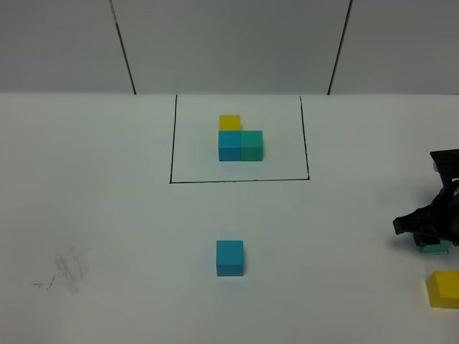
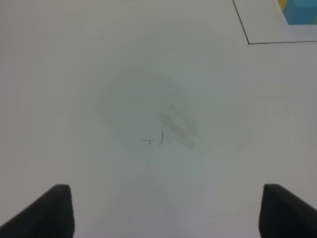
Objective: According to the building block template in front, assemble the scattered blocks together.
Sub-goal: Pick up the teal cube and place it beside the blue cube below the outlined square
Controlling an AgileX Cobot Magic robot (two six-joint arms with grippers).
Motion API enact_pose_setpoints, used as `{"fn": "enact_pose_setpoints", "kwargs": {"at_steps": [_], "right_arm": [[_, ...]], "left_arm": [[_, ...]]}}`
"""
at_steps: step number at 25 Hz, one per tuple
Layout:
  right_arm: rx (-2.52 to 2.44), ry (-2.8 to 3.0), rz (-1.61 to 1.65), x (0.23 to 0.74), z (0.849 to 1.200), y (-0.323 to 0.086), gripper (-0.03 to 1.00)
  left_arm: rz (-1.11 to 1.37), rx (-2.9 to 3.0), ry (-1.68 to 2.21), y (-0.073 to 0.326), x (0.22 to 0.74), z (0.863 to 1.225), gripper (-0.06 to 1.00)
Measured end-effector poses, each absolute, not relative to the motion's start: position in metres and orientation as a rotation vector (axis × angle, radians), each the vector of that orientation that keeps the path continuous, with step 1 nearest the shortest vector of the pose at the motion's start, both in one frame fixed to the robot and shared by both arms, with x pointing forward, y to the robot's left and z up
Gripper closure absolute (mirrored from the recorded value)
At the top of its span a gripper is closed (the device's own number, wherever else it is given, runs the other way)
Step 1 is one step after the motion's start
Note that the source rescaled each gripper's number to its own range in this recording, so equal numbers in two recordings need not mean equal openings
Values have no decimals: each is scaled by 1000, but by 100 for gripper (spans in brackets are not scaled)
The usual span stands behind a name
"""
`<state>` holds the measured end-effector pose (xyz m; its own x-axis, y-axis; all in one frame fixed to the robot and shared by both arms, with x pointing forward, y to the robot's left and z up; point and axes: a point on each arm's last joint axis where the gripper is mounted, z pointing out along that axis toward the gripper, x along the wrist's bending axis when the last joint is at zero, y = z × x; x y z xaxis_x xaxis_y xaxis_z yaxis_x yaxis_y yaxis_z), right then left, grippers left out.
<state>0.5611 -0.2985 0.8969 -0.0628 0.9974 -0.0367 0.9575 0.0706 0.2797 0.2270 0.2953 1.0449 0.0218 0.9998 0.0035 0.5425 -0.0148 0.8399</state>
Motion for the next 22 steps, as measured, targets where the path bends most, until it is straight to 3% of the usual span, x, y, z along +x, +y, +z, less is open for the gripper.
{"fn": "enact_pose_setpoints", "kwargs": {"at_steps": [8,17,22], "right_arm": [[1549,2349,319,577,943,-272,69],[529,2815,311,566,969,-176,69],[266,2883,310,559,963,-134,69]], "left_arm": [[873,1635,1597,295,227,1045,17],[873,1635,1597,295,227,1045,17],[873,1635,1597,295,227,1045,17]]}}
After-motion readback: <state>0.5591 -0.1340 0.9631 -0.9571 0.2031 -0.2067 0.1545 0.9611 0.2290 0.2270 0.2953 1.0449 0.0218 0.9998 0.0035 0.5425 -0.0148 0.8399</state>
